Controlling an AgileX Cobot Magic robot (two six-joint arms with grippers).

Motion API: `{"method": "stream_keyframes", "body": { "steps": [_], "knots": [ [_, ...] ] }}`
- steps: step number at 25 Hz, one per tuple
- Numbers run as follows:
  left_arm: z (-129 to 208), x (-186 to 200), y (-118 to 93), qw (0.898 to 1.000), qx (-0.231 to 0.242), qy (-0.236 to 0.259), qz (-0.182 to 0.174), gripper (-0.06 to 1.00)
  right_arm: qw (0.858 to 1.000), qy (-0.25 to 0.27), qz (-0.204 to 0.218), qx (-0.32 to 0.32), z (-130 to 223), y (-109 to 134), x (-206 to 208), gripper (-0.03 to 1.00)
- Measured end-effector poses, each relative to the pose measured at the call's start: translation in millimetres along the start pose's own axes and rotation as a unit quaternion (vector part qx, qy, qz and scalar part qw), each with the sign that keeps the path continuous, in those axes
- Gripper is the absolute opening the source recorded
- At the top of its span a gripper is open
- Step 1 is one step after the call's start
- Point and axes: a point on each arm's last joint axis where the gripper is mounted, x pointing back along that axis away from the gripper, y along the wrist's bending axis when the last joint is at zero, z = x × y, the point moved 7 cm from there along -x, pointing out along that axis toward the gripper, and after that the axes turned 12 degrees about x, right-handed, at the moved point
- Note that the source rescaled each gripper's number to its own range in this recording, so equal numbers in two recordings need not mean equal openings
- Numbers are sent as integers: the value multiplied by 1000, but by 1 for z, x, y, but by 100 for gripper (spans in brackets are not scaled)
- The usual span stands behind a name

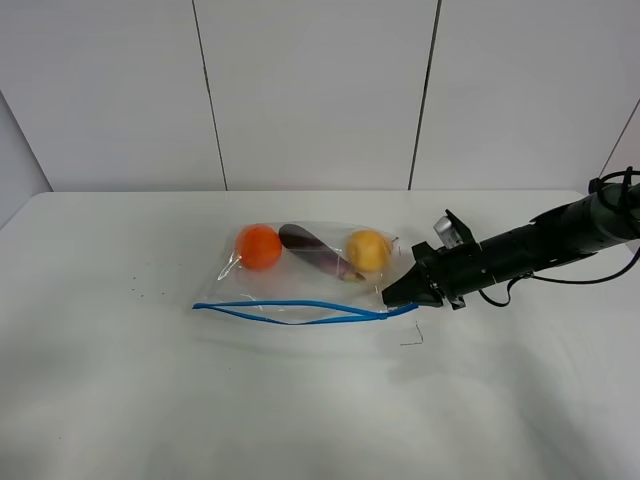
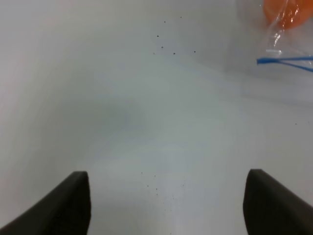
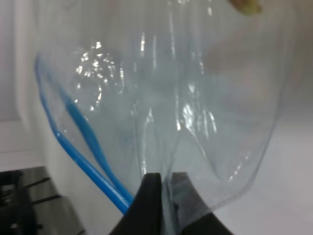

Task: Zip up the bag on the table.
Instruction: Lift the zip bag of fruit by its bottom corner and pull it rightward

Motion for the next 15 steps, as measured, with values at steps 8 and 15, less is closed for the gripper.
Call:
{"method": "stream_keyframes", "body": {
  "steps": [8, 15],
  "knots": [
    [0, 0, 0, 1000, 0, 0, 0, 100, 995, -27, -62, -75, -10, 19, 1, 0],
    [0, 0, 0, 1000, 0, 0, 0, 100, 987, -30, -70, -141, -13, 22, -1, 0]
  ]
}}
